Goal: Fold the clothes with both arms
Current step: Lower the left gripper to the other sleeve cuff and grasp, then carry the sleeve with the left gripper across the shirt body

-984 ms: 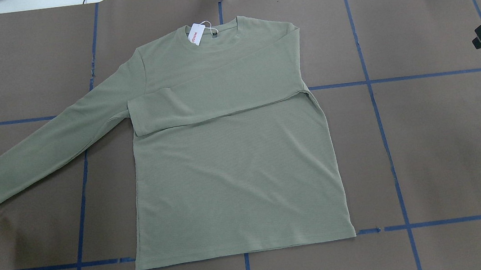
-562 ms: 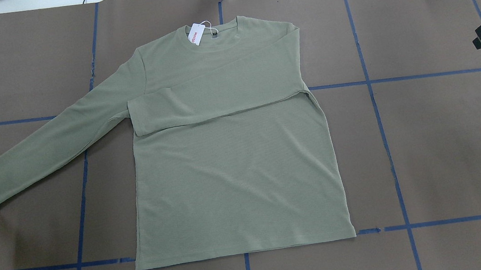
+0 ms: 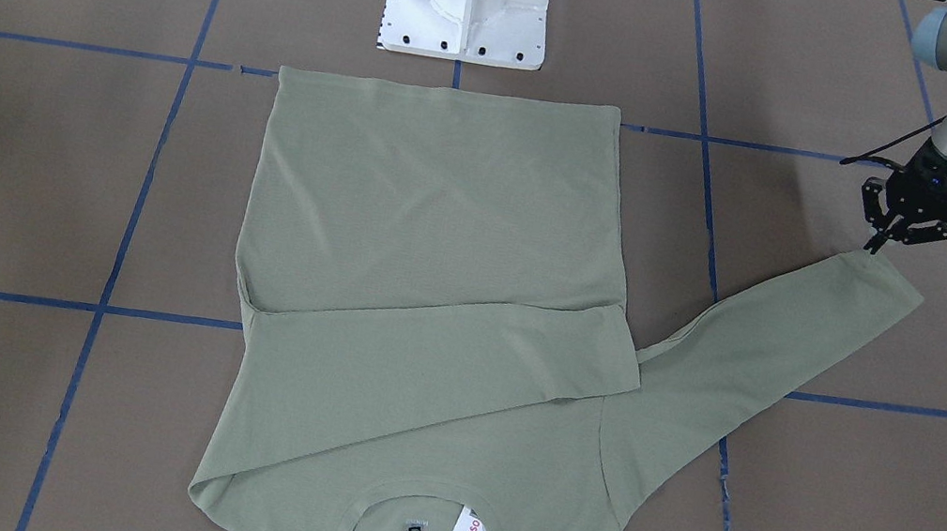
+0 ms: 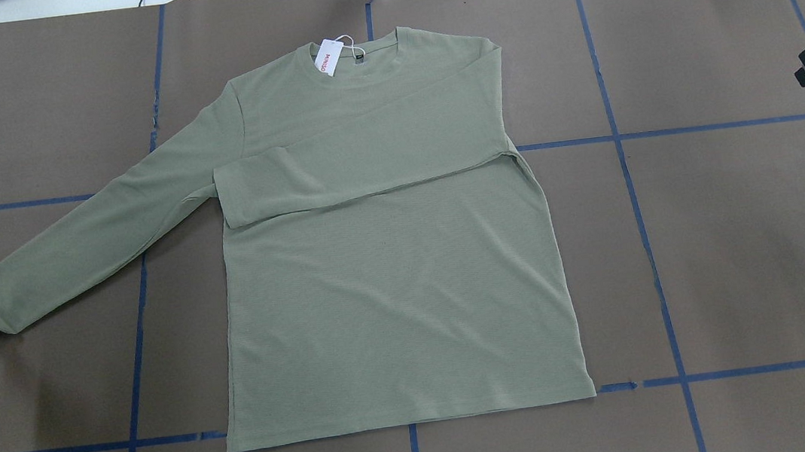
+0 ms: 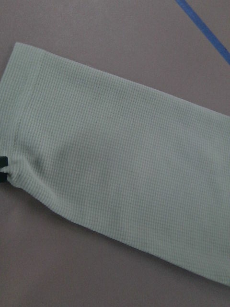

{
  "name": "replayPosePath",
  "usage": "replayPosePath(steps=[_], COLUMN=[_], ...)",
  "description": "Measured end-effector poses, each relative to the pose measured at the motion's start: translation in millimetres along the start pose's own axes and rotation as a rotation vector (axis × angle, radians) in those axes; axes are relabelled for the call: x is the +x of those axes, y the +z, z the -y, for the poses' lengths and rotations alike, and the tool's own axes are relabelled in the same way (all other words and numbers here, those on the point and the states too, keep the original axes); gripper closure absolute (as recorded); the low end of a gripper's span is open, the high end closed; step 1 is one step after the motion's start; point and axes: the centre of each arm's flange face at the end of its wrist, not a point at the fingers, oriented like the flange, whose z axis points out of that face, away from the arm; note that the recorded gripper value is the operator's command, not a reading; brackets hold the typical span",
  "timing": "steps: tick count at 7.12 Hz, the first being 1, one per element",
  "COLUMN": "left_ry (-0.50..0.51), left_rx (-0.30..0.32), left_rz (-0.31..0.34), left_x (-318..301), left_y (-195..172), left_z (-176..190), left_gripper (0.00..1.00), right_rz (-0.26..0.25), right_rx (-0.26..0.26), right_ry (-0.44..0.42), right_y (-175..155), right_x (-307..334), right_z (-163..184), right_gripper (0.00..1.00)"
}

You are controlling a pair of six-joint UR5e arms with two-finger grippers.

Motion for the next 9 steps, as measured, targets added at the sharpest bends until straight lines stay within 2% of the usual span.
replayPosePath(steps=[1,3,5,7,9], left_ry=[-0.023,-0.075,-0.157,-0.341,-0.553], left_rx=[0.039,0.141,0.213,0.24,0.264], left_rz=[-0.016,-0.008,-0.016,-0.056,-0.103], left_x=[-5,-17,3,50,147], left_y=[-8,-28,-53,-79,-82], left_z=[33,155,282,399,503], left_gripper=[1.0,1.0,1.0,1.0,1.0], right_rz=[-0.004,-0.011,-0.015,-0.017,-0.02], right_rx=[-0.007,-0.026,-0.04,-0.04,-0.037], right_ry=[-0.007,-0.014,-0.007,-0.003,0.002], right_y=[3,9,15,14,13], right_x=[6,20,29,31,33], right_z=[-4,-15,-23,-24,-24], right_gripper=[0.0,0.0,0.0,0.0,0.0])
